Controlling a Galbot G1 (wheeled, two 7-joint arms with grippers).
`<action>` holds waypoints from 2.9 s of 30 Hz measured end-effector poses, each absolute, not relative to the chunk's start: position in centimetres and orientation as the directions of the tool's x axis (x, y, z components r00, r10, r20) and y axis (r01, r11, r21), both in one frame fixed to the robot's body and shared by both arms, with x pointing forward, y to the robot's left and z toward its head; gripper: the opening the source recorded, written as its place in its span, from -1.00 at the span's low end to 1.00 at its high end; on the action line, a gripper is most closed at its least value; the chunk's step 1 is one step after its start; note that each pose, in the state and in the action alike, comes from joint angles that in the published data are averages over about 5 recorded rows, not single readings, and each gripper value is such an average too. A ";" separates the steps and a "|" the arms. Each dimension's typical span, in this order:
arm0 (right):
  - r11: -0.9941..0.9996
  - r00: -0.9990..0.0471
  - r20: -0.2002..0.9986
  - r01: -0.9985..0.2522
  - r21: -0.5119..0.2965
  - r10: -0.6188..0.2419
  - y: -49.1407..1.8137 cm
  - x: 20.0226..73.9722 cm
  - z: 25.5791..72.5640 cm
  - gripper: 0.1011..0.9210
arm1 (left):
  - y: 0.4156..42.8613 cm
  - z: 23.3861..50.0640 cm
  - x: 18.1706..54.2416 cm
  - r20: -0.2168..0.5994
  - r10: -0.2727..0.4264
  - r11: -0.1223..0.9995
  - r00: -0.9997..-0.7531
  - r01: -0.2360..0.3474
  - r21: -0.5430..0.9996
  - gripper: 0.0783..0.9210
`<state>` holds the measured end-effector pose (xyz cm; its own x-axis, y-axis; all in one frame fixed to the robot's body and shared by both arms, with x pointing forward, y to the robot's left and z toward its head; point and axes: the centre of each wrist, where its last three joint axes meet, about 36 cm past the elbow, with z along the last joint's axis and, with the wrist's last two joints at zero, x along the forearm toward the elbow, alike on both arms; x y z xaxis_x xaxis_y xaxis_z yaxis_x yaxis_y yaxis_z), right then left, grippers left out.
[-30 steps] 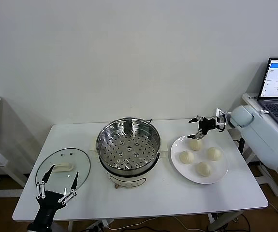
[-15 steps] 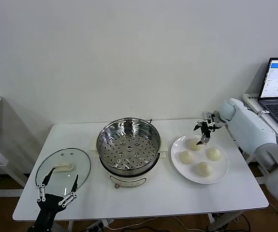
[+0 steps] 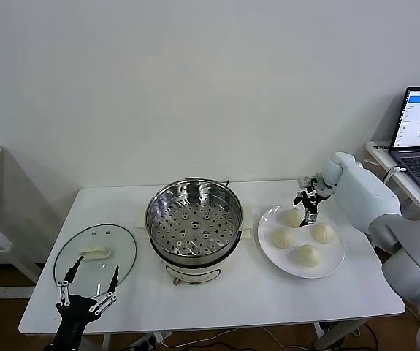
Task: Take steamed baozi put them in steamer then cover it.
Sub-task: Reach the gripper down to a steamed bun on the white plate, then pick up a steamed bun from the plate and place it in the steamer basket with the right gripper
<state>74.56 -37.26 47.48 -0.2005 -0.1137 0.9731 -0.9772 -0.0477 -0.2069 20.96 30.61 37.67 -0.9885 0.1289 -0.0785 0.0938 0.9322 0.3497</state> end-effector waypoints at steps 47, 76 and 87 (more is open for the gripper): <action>-0.857 -0.265 0.910 -0.328 -0.397 -0.320 -16.7 71.5 71.6 0.47 | 30.7 38.3 21.2 -0.106 0.113 0.933 -0.988 0.069 0.352 0.77; -0.986 -0.144 0.976 -0.017 -0.166 -0.161 1.0 69.5 62.4 0.49 | 30.9 38.5 20.9 -0.116 0.103 0.933 -0.988 0.056 0.357 0.77; -0.989 -0.154 0.979 -0.043 -0.143 -0.135 2.6 69.8 60.3 0.54 | 30.9 38.4 20.9 -0.122 0.107 0.932 -0.987 0.057 0.358 0.77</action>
<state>69.80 2.61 60.34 -0.1542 -0.1353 0.9787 -0.0429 -0.9887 -0.1434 20.90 30.89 38.44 -0.9867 0.1072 -0.1219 0.0571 0.9320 0.3578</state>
